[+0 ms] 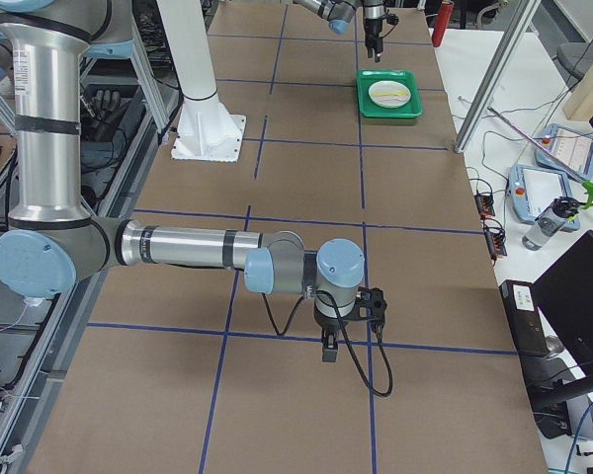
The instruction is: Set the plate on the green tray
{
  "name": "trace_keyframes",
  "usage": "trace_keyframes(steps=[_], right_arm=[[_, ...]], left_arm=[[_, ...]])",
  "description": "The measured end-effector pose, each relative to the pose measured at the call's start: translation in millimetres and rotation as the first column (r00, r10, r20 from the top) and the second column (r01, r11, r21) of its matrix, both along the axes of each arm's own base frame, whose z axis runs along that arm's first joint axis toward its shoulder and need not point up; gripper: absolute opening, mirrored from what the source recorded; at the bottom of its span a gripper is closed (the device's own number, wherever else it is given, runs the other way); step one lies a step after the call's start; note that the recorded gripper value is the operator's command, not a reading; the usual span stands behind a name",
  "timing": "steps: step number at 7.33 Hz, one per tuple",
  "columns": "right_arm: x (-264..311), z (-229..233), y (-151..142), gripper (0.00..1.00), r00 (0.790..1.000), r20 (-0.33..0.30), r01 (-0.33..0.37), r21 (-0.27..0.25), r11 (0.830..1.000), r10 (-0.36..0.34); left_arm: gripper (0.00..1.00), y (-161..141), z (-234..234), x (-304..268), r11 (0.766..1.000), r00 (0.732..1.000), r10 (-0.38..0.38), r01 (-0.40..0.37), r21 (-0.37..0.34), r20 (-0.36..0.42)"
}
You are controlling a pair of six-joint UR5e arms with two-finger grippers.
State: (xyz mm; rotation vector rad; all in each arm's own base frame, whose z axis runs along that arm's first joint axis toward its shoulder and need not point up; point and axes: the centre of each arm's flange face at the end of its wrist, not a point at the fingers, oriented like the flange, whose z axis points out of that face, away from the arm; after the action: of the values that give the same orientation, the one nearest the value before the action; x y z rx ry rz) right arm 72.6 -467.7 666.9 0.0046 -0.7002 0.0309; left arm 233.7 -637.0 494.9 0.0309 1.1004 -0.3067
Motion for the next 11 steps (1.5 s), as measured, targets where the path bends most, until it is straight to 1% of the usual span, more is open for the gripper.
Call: trace_keyframes(steps=[1, 2, 4, 5, 6, 8, 9, 11], right_arm=[[0.0, 0.0, 0.0, 1.0, 1.0, 0.0, 0.0, 0.0, 1.0, 0.0], [0.0, 0.0, 0.0, 1.0, 1.0, 0.0, 0.0, 0.0, 1.0, 0.0], [0.0, 0.0, 0.0, 1.0, 1.0, 0.0, 0.0, 0.0, 1.0, 0.0], [0.0, 0.0, 0.0, 1.0, 1.0, 0.0, 0.0, 0.0, 1.0, 0.0], [0.0, 0.0, 0.0, 1.0, 1.0, 0.0, 0.0, 0.0, 1.0, 0.0], [0.1, 0.1, 0.0, 1.0, 1.0, -0.001, 0.0, 0.0, 1.0, 0.0], [0.1, 0.0, 0.0, 1.0, 1.0, -0.001, 0.0, 0.0, 1.0, 0.0], [0.0, 0.0, 0.0, 1.0, 1.0, 0.0, 0.0, 0.0, 1.0, 0.0]], left_arm=[[1.0, 14.6, 13.9, -38.1, 0.999, 0.999, 0.022, -0.023, 0.035, 0.044], [1.0, 32.5, 32.2, -79.6, 0.997, 0.993, 0.051, -0.057, 0.059, 0.11], [1.0, 79.9, 75.9, -165.6, 0.983, 0.967, 0.115, -0.144, 0.114, 0.229], [1.0, 106.6, 101.3, -202.9, 0.974, 0.954, 0.137, -0.179, 0.14, 0.267], [1.0, 131.9, 125.5, -234.6, 0.965, 0.943, 0.153, -0.207, 0.162, 0.295], [1.0, 167.9, 157.4, -276.2, 0.955, 0.928, 0.182, -0.246, 0.165, 0.326], [1.0, 175.4, 160.6, -287.2, 0.954, 0.924, 0.191, -0.254, 0.159, 0.331], [1.0, 179.5, 161.2, -294.6, 0.954, 0.922, 0.2, -0.261, 0.148, 0.332]])
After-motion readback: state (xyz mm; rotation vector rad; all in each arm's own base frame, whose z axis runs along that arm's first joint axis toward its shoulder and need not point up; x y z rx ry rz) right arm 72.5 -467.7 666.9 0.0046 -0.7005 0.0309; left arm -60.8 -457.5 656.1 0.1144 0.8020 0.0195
